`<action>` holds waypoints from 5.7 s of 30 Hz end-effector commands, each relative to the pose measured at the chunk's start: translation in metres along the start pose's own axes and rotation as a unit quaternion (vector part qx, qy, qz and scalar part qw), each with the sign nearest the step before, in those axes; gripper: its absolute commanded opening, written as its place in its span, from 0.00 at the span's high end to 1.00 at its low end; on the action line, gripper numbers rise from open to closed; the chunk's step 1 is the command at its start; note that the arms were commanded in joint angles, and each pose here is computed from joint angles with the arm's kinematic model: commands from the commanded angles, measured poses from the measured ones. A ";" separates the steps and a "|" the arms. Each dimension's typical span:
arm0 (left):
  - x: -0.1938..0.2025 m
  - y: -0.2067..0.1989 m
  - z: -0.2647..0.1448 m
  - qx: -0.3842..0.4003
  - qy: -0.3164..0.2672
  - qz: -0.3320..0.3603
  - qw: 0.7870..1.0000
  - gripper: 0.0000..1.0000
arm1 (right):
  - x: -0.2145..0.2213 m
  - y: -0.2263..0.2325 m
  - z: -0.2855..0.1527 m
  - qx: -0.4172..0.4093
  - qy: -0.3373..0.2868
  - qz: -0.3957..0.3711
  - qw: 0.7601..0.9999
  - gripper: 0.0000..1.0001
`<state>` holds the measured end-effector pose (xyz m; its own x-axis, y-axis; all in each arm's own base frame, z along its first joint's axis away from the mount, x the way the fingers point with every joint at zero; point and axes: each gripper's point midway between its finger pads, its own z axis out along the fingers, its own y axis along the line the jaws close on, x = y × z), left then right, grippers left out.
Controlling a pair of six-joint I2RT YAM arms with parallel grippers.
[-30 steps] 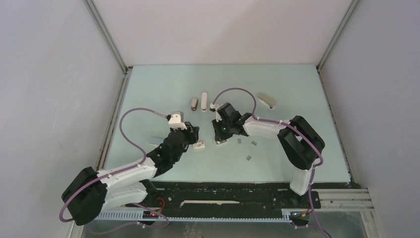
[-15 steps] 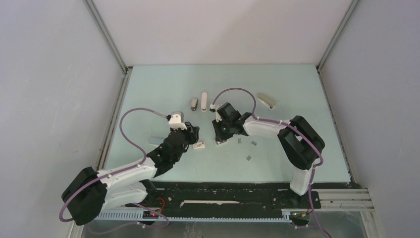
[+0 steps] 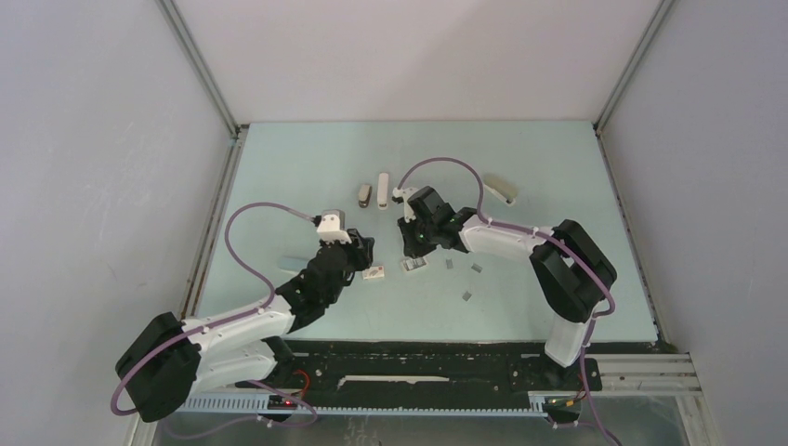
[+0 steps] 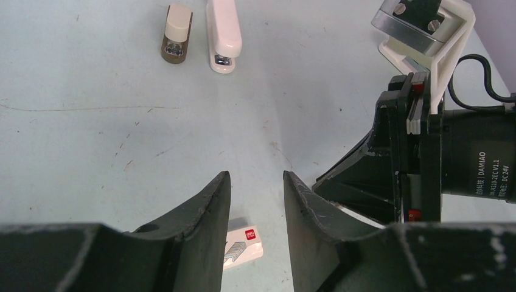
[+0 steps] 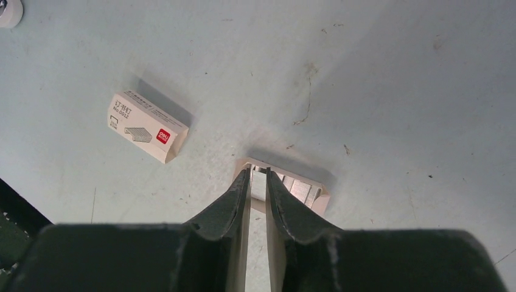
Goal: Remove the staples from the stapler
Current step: Place the staple in the staple box, then pick up the staple from the center of the board.
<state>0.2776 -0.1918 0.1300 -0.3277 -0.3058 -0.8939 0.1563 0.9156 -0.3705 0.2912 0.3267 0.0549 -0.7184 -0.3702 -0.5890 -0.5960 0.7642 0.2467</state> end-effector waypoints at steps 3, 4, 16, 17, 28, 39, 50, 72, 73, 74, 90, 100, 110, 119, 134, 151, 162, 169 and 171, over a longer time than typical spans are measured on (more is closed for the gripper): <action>-0.007 -0.002 0.000 0.001 -0.018 0.003 1.000 0.57 | -0.024 0.003 0.001 0.004 -0.027 -0.021 0.999 0.79; -0.007 -0.002 0.000 0.002 -0.017 0.004 1.000 0.57 | -0.022 0.003 0.003 0.003 -0.023 -0.022 0.999 0.81; -0.007 -0.002 0.000 0.001 -0.017 0.004 1.000 0.57 | -0.004 0.000 0.020 -0.003 0.014 -0.021 1.000 0.85; -0.006 -0.002 0.000 0.001 -0.016 0.005 1.000 0.57 | -0.003 0.000 0.021 -0.003 0.016 -0.022 1.000 0.85; -0.006 -0.002 0.000 0.001 -0.015 0.007 1.000 0.57 | -0.008 0.004 0.011 -0.011 0.014 -0.030 0.999 0.88; -0.010 -0.004 -0.001 0.004 -0.019 0.008 1.000 0.56 | -0.057 0.012 -0.060 -0.043 -0.071 -0.153 0.985 0.71; -0.062 0.005 -0.025 0.011 -0.129 0.024 0.991 0.12 | -0.029 -0.033 -0.138 -0.156 -0.055 -0.170 0.972 0.00; -0.043 -0.011 -0.001 0.027 -0.091 0.054 0.994 0.07 | -0.008 -0.087 -0.106 -0.077 -0.047 -0.089 0.992 0.35; -0.043 -0.012 0.000 0.027 -0.089 0.055 0.994 0.06 | -0.007 -0.088 -0.101 -0.070 -0.036 -0.082 0.994 0.38; -0.042 -0.011 0.000 0.026 -0.089 0.055 0.994 0.05 | -0.004 -0.090 -0.095 -0.059 -0.021 -0.074 0.995 0.41; -0.042 -0.008 -0.002 0.020 -0.092 0.050 0.994 0.04 | 0.027 -0.096 -0.050 -0.013 0.084 -0.032 0.996 0.53; -0.042 -0.008 -0.002 0.020 -0.092 0.049 0.994 0.04 | 0.039 -0.090 -0.041 -0.016 0.119 -0.050 0.992 0.50; -0.043 -0.007 -0.003 0.020 -0.094 0.049 0.994 0.04 | 0.033 -0.098 -0.090 -0.020 0.132 -0.139 0.981 0.50; -0.042 -0.005 -0.004 0.019 -0.096 0.047 0.994 0.04 | 0.065 -0.123 -0.096 0.015 0.187 -0.136 0.973 0.48; -0.042 -0.005 -0.004 0.020 -0.096 0.048 0.994 0.04 | 0.094 -0.128 -0.075 0.028 0.252 -0.133 0.958 0.48; -0.042 -0.005 -0.004 0.020 -0.097 0.048 0.994 0.04 | 0.107 -0.131 -0.060 0.045 0.280 -0.141 0.948 0.59; -0.043 -0.006 -0.004 0.020 -0.097 0.048 0.994 0.04 | 0.102 -0.127 -0.057 0.046 0.269 -0.143 0.951 0.61; -0.042 -0.006 -0.004 0.020 -0.096 0.048 0.994 0.04 | 0.097 -0.124 -0.057 0.048 0.260 -0.150 0.953 0.62; -0.043 -0.006 -0.004 0.021 -0.096 0.048 0.994 0.04 | 0.096 -0.124 -0.057 0.049 0.258 -0.150 0.953 0.62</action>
<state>0.2816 -0.1803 0.1447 -0.1839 -0.2193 -0.9582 0.2148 0.9423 -0.2568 0.2720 0.1537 0.0122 -0.6213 -0.7746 -0.1182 -0.7820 0.6225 0.0315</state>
